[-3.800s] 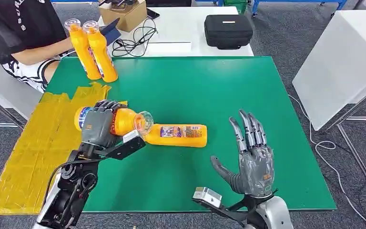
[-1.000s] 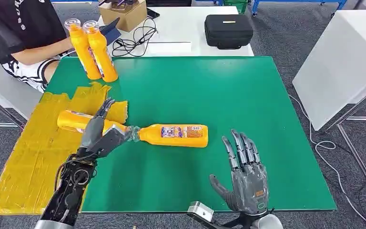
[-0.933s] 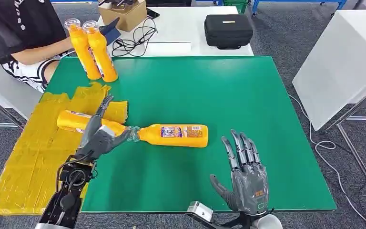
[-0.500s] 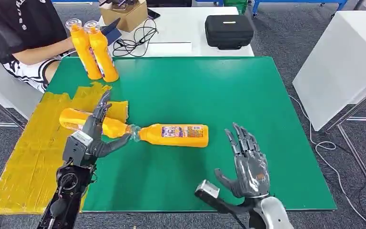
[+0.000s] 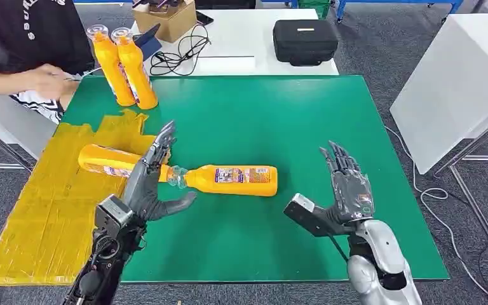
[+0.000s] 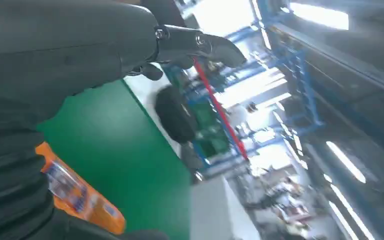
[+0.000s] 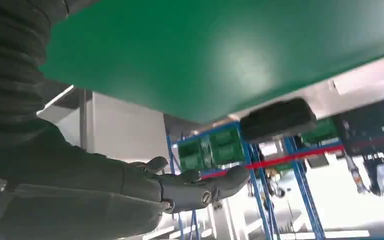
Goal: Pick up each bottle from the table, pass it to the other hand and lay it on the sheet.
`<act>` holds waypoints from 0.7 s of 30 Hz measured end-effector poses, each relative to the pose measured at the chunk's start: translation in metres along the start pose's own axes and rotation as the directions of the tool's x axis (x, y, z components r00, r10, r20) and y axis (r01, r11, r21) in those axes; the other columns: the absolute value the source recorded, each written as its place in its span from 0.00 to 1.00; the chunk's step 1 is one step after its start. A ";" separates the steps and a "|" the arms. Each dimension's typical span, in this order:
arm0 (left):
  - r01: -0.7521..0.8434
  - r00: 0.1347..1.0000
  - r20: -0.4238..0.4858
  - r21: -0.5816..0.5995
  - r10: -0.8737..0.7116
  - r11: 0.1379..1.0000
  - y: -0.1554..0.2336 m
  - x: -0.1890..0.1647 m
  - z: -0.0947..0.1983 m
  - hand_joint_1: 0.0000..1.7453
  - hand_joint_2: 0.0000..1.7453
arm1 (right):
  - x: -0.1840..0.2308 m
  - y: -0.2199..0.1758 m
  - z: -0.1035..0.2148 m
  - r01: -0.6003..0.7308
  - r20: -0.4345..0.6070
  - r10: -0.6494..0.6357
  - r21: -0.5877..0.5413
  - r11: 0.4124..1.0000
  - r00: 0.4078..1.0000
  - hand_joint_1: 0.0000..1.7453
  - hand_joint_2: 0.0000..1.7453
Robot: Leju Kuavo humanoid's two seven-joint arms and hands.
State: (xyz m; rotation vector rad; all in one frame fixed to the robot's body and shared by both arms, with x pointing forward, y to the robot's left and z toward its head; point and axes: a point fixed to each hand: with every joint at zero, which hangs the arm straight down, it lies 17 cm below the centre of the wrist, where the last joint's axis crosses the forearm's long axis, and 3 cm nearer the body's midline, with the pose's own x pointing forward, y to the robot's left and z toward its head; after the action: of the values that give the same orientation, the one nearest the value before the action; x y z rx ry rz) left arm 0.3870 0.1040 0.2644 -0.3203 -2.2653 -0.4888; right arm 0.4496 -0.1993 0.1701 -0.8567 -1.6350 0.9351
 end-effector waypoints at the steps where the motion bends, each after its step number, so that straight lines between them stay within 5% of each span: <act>1: -0.010 1.000 0.009 -0.009 0.010 1.000 -0.004 0.003 -0.001 0.00 1.00 | -0.003 0.003 -0.003 0.003 -0.003 -0.003 0.011 1.000 1.000 0.00 1.00; 12: -0.061 0.996 0.062 -0.056 0.064 0.997 -0.026 0.018 -0.009 0.00 1.00 | 0.003 0.075 -0.024 -0.021 0.032 0.014 0.235 0.972 0.999 0.00 1.00; 21: -0.064 0.995 0.068 -0.061 0.069 0.996 -0.030 0.021 -0.011 0.00 1.00 | 0.030 0.104 -0.027 -0.068 0.081 0.047 0.290 0.955 0.996 0.00 1.00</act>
State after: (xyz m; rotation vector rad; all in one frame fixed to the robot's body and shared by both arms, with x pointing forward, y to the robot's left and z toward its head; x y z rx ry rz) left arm 0.3695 0.0737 0.2794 -0.4479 -2.3031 -0.5179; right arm 0.4782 -0.1220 0.0948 -0.6748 -1.4906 1.2274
